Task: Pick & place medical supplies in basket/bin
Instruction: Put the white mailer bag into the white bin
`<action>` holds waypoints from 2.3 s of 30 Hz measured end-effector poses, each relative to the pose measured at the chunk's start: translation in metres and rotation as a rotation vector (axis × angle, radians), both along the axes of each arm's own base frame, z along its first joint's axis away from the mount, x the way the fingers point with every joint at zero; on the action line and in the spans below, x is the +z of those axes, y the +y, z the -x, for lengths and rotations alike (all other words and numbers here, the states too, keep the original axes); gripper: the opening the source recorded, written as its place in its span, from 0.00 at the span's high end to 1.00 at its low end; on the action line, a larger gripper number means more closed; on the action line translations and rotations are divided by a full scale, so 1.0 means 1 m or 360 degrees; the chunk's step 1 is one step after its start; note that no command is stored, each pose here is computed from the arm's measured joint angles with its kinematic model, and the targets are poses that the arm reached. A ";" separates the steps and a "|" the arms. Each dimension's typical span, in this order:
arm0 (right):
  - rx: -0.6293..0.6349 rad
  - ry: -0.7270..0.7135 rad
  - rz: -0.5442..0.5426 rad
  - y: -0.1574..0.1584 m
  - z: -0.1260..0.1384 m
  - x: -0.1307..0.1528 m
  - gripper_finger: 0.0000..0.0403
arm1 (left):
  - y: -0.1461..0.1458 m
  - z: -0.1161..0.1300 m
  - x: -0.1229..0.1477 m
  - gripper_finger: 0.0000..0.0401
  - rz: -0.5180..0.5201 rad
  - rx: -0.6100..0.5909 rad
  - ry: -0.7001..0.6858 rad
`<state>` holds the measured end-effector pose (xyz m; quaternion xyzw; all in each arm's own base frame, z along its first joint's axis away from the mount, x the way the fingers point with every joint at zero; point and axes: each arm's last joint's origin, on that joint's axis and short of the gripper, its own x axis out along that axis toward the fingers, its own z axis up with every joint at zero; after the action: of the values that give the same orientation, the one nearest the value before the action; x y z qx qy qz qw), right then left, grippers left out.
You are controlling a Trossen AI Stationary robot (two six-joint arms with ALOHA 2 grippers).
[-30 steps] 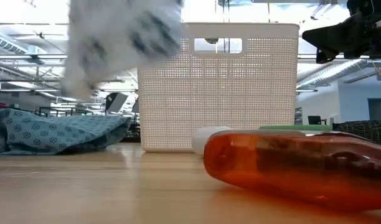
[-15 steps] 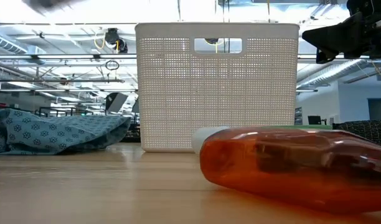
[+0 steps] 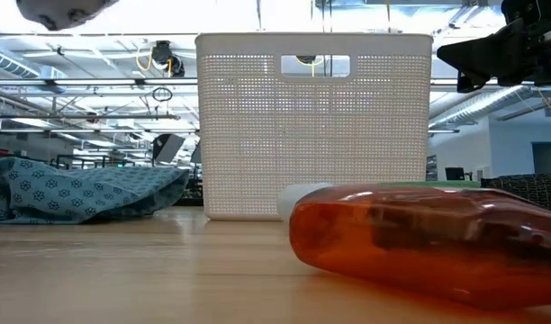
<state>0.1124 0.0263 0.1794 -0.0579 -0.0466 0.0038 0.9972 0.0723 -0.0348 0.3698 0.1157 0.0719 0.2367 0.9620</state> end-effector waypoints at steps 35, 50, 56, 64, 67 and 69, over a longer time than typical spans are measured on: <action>-0.0016 -0.0017 0.0163 0.000 0.000 0.001 1.00 | 0.064 -0.178 0.092 1.00 0.0078 -0.0170 -0.0107; -0.0017 -0.0015 0.0173 0.000 0.000 0.001 1.00 | 0.164 -0.320 -0.028 1.00 0.0579 -0.0254 0.0547; -0.0017 -0.0013 0.0174 0.000 0.000 0.001 1.00 | 0.164 -0.343 -0.079 1.00 0.0684 -0.0252 0.0797; -0.0023 -0.0011 0.0207 0.000 0.000 0.000 1.00 | 0.175 -0.357 -0.130 1.00 0.0816 -0.0133 0.0986; -0.0024 -0.0008 0.0208 0.000 0.000 0.000 1.00 | 0.181 -0.357 -0.139 0.99 0.0825 -0.0110 0.1029; -0.0023 -0.0006 0.0209 0.000 0.000 0.000 1.00 | 0.181 -0.357 -0.141 0.96 0.0812 -0.0104 0.1041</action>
<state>0.1124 0.0262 0.1796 -0.1234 -0.0477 -0.0005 0.9912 0.4298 0.1464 0.2288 -0.0551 0.4264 0.1314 0.8932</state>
